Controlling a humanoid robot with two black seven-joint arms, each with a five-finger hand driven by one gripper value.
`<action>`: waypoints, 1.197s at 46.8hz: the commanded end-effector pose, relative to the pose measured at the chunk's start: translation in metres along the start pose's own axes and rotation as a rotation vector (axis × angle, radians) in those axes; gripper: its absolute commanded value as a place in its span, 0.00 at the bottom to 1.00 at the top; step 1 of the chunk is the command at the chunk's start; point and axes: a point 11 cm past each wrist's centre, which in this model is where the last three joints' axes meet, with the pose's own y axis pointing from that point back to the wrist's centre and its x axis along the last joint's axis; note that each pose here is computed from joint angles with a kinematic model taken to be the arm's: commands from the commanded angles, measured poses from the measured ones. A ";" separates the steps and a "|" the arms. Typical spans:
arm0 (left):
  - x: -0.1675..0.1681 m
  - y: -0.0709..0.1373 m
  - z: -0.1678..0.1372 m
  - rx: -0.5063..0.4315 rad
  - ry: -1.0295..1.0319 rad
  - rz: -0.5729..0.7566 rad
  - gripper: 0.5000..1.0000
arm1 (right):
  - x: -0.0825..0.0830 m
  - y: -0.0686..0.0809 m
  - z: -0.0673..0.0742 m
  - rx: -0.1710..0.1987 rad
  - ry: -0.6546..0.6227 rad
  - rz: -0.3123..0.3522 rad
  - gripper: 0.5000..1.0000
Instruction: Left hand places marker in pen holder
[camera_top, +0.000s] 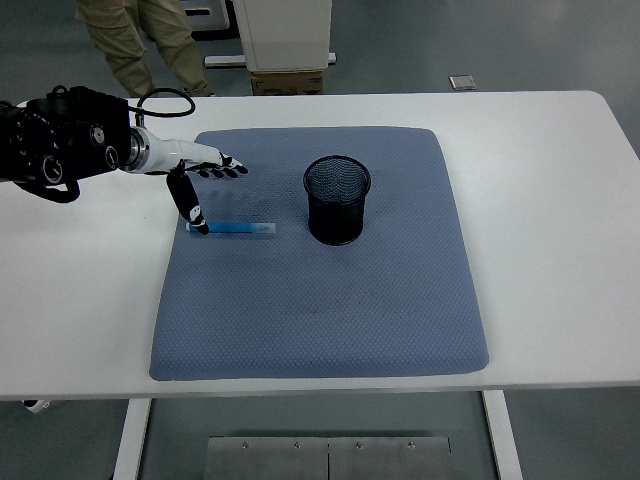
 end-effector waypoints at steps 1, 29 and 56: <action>0.010 0.004 0.005 -0.005 -0.007 0.022 1.00 | 0.000 0.000 0.000 0.000 -0.001 0.001 1.00; 0.000 0.004 0.021 0.033 -0.252 -0.068 1.00 | 0.000 0.000 0.000 0.000 0.001 0.001 1.00; -0.012 -0.007 0.047 -0.003 -0.361 -0.119 1.00 | 0.000 0.000 0.000 0.000 -0.001 0.000 1.00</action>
